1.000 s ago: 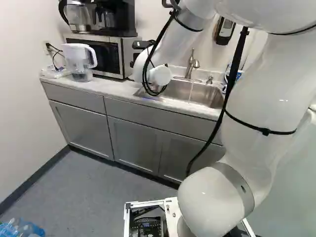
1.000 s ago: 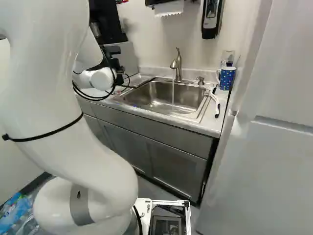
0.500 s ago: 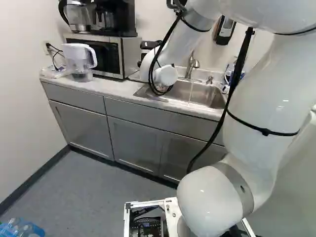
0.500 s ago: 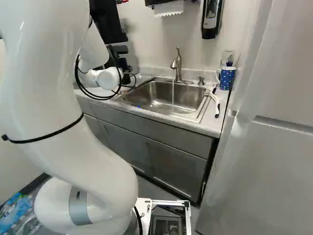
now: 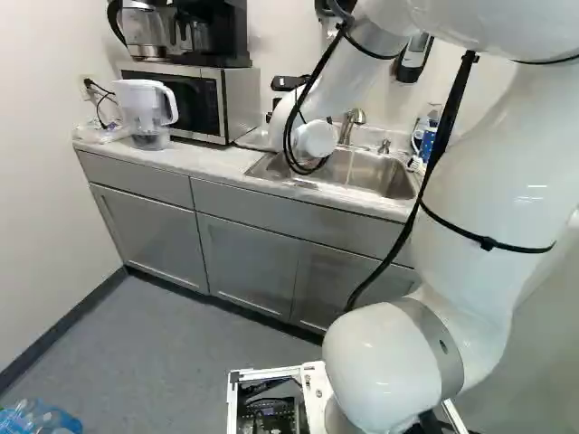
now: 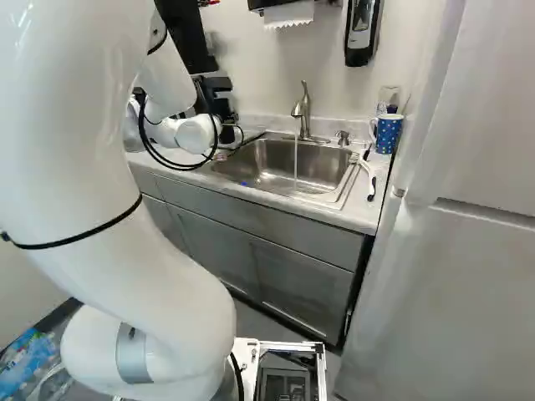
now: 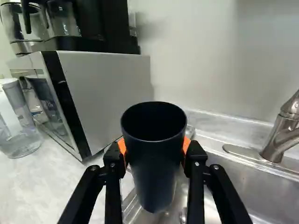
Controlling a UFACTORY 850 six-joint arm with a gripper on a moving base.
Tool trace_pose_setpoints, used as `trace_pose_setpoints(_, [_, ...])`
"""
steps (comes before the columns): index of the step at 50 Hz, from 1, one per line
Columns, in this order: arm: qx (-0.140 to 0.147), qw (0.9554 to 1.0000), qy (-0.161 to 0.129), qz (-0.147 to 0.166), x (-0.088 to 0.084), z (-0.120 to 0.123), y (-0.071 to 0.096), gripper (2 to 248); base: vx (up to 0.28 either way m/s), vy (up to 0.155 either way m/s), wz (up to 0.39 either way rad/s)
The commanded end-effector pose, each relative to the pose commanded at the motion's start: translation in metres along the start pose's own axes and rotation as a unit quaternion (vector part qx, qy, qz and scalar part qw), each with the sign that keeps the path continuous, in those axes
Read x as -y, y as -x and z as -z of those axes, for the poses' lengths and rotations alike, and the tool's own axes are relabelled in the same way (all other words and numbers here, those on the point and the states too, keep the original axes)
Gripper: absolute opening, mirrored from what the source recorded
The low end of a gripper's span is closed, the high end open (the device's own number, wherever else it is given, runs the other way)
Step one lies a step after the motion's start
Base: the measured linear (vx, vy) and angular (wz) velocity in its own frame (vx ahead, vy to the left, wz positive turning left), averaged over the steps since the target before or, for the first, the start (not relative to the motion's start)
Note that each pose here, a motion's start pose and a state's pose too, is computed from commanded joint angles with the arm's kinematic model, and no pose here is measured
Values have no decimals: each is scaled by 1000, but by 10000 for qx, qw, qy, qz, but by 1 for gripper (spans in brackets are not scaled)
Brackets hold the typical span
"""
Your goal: Rinse the cup and place it in the tray
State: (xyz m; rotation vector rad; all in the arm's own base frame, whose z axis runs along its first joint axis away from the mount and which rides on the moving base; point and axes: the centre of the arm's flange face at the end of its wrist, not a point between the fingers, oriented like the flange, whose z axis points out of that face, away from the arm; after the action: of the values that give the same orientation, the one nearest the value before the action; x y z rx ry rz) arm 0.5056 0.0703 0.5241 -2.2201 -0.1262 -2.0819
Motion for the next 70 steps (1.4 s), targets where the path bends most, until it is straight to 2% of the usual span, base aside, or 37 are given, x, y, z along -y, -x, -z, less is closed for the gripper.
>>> trace_pose_setpoints(34, [9, 9988, 492, -32, -50, 8, 1, 125, 0, 0, 0])
trace_pose_setpoints(70, [369, 9941, 1019, -98, -103, 11, 37, 125, 0, 0, 0])
